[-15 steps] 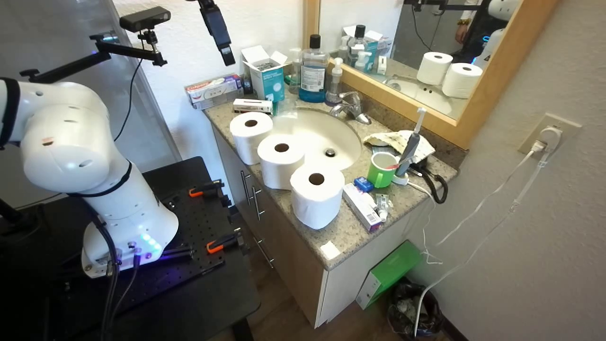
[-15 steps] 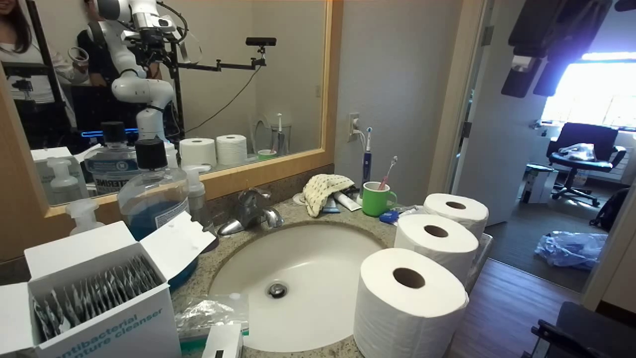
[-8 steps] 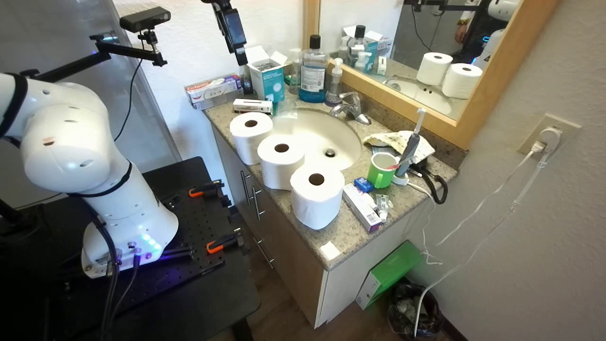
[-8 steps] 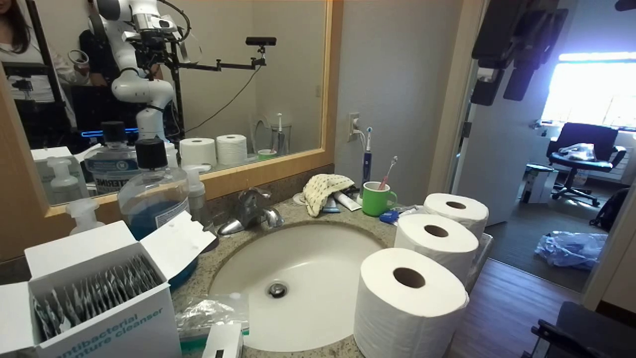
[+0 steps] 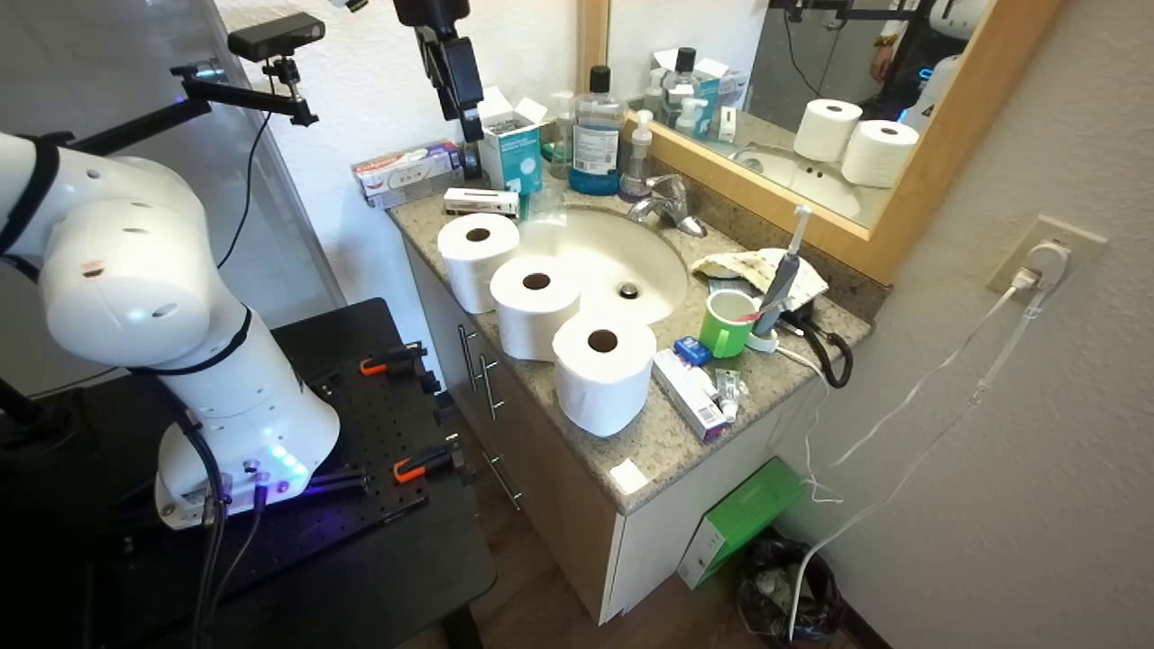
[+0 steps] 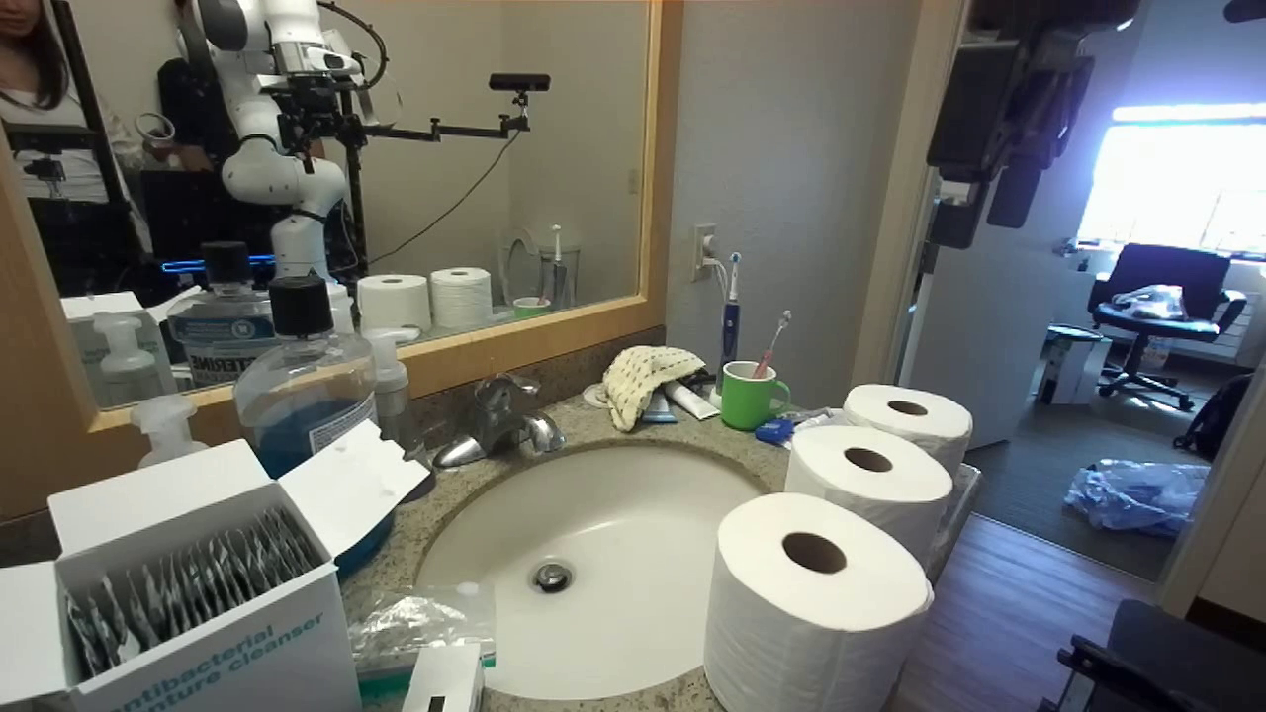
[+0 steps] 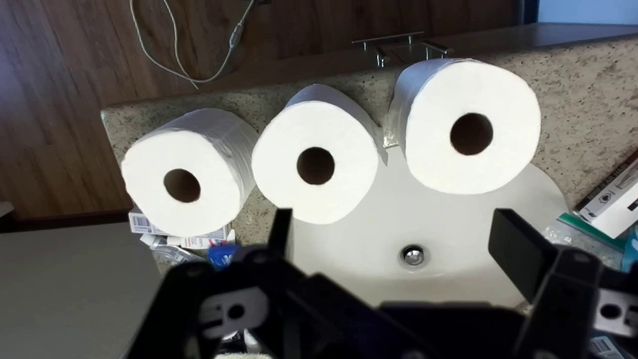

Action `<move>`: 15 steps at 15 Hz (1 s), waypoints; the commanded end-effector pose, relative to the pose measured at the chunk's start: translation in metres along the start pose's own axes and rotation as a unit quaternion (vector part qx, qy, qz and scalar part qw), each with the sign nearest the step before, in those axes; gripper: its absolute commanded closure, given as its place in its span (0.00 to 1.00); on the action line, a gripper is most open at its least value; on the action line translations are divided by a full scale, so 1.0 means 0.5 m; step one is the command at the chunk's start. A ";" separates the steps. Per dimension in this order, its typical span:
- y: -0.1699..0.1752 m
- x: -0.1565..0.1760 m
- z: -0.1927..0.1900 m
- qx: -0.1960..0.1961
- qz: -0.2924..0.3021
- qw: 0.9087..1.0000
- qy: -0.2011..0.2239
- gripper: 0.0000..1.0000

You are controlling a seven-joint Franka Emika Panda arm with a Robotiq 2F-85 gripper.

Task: Stack the tissue rolls together

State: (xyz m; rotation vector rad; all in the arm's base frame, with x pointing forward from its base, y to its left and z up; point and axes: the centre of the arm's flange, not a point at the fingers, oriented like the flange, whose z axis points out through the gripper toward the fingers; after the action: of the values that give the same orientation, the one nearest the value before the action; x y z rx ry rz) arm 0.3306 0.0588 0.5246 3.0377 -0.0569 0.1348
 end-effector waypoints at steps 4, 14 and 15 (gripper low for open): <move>-0.007 0.002 0.062 0.022 -0.038 0.999 -0.004 0.00; -0.046 -0.006 0.111 0.078 -0.065 0.995 -0.010 0.00; -0.050 -0.008 0.116 0.078 -0.066 0.995 -0.013 0.00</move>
State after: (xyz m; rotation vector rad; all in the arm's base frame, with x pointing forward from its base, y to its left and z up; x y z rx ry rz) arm 0.3326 0.0768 0.4759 3.1556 0.1276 0.0924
